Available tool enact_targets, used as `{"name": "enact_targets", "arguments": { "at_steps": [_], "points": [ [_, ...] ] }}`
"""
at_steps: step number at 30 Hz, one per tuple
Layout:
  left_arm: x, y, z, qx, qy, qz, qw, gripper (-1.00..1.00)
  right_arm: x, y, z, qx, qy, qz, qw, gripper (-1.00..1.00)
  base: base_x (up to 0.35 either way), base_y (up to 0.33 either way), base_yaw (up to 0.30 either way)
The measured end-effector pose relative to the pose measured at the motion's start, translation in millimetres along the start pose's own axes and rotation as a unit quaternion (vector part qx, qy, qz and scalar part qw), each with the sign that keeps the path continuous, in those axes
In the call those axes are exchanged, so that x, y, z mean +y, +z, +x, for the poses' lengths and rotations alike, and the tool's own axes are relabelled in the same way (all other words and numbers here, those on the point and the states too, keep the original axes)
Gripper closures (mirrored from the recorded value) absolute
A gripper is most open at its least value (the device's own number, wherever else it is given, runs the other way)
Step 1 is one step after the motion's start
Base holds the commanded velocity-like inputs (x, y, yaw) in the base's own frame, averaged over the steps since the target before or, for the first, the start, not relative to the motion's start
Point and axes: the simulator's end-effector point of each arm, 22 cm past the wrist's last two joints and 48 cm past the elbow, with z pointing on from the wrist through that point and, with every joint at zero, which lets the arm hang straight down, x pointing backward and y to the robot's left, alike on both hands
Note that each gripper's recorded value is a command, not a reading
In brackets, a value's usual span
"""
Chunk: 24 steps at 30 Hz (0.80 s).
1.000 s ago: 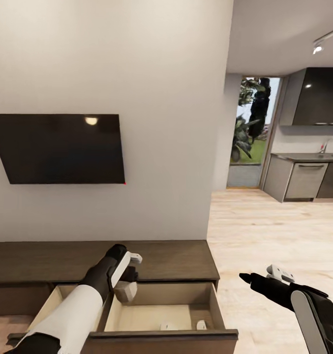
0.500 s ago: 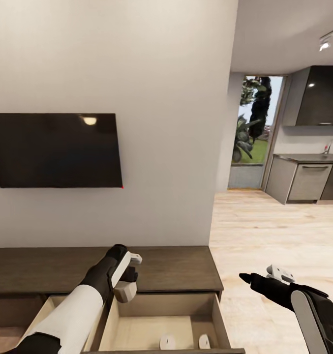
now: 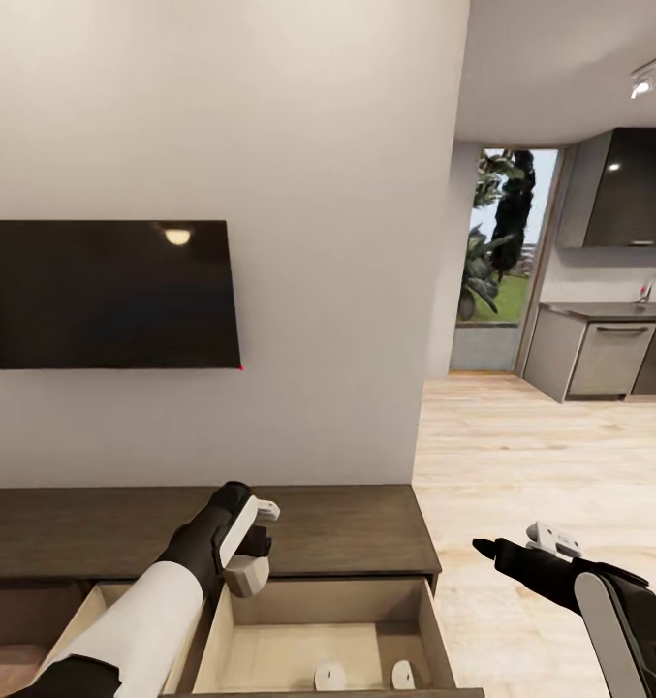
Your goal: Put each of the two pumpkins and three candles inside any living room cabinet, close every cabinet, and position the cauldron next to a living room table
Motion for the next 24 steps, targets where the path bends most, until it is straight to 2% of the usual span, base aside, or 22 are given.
{"name": "enact_targets", "arguments": {
  "at_steps": [11, 18, 24],
  "points": [
    [-0.6, 15.9, 6.0, 0.001, 0.001, -0.002, 1.0, 1.0, -7.1, 10.7, 9.6, -0.001, 0.002, 0.001, 1.0, -1.0, 0.0, 0.0, 0.0],
    [-1.0, 15.6, 5.6, 0.0, 0.0, -0.002, 1.0, 1.0, -7.1, 10.6, 9.6, -0.001, 0.003, 0.0, 1.0, -1.0, 0.005, 0.0, 0.0],
    [-3.0, 15.2, 5.8, 0.0, 0.002, 0.002, 1.0, 1.0, -7.0, 10.2, 9.5, -0.001, 0.003, 0.0, 1.0, -1.0, 0.194, 0.001, 0.0]
  ]
}}
